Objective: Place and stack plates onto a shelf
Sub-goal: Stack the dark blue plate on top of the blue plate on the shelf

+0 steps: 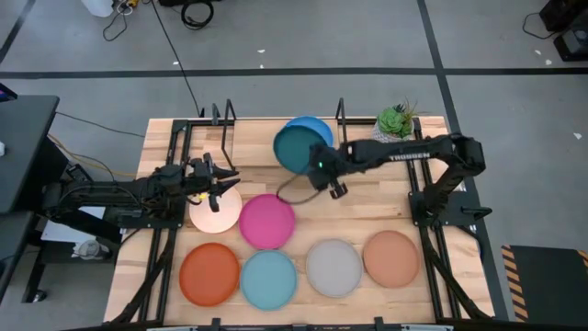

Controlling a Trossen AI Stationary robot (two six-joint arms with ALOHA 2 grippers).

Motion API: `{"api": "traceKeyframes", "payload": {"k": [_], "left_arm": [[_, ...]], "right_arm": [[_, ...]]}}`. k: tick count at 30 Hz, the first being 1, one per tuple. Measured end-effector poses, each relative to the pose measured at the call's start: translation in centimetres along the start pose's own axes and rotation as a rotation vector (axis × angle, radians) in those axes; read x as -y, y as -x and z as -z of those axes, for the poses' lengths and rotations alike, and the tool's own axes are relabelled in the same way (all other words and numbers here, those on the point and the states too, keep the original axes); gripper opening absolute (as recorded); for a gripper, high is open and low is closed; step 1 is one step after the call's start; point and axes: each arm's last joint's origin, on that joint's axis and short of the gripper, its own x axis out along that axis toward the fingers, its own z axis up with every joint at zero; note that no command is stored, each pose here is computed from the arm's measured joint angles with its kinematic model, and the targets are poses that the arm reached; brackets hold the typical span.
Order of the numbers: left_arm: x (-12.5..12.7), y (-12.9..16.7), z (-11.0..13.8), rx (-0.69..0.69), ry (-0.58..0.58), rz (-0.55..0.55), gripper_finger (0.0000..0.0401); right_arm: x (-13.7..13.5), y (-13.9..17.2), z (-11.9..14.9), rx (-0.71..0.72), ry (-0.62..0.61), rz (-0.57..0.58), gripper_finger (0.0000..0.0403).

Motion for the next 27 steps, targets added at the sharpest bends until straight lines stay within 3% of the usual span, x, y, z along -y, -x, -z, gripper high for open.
{"api": "traceKeyframes", "payload": {"k": [6, 13, 27], "left_arm": [[0.0, 0.0, 0.0, 0.001, 0.001, 0.000, 0.0117], [0.0, 0.0, 0.1, -0.006, 0.020, -0.001, 0.0117], [0.0, 0.0, 0.2, -0.022, 0.022, -0.003, 0.0117]], "right_arm": [[2.9, -2.6, 2.2, -0.036, -0.029, 0.027, 0.0022], [3.7, -5.7, 3.7, -0.147, 0.002, 0.033, 0.0023], [3.9, -5.9, 3.8, -0.196, -0.016, 0.077, 0.0062]]}}
